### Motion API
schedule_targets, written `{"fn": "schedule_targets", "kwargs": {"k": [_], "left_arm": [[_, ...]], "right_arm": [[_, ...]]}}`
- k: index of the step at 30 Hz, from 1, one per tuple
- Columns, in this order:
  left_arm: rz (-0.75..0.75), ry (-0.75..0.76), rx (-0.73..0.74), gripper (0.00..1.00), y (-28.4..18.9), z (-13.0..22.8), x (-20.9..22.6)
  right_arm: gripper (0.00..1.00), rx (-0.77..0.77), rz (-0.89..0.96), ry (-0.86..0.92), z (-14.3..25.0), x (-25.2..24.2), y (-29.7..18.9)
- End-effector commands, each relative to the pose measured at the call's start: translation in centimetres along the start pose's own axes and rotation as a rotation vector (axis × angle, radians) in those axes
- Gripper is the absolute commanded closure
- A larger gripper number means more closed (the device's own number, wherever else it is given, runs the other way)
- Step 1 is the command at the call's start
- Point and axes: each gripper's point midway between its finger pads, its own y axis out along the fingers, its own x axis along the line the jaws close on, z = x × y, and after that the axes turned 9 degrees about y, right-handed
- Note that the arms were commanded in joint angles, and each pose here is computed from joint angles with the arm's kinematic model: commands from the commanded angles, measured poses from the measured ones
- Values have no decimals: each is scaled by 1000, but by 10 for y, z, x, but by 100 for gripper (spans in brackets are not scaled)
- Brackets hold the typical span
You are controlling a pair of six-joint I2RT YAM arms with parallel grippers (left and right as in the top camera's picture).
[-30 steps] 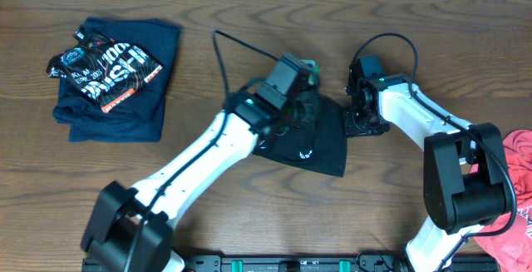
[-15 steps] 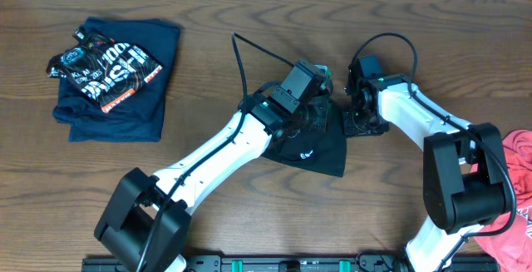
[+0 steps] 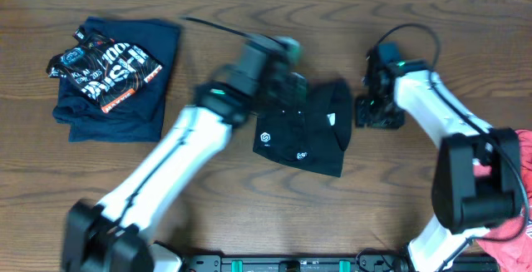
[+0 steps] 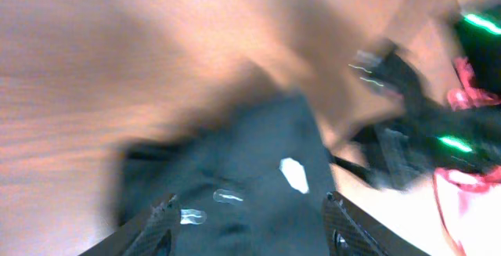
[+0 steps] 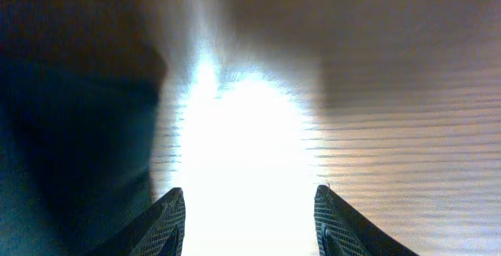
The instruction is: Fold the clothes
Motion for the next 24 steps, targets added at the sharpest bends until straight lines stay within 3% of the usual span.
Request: {"fn": "schedule_targets", "kwargs": {"k": [1,5,9,16,24], "left_arm": [[-99,-45,-49,40,-26,-17,44],[-149,-110,14,40,-21,2,75],[-158,-130,89,41,-1,20,84],[-153,-158,205,40,32,49,92],[-145,-159,244,40,41,59,89]], "right_arm": [[49,-135,-171,-106,-18,31,-60],[48,-164,-347,-209,-7,66,-92],[47,-83,-447,-246,15,89,-94],[43,95,-402,-270,64,93,-53],[44,135,-388,-289,88,88,-17]]}}
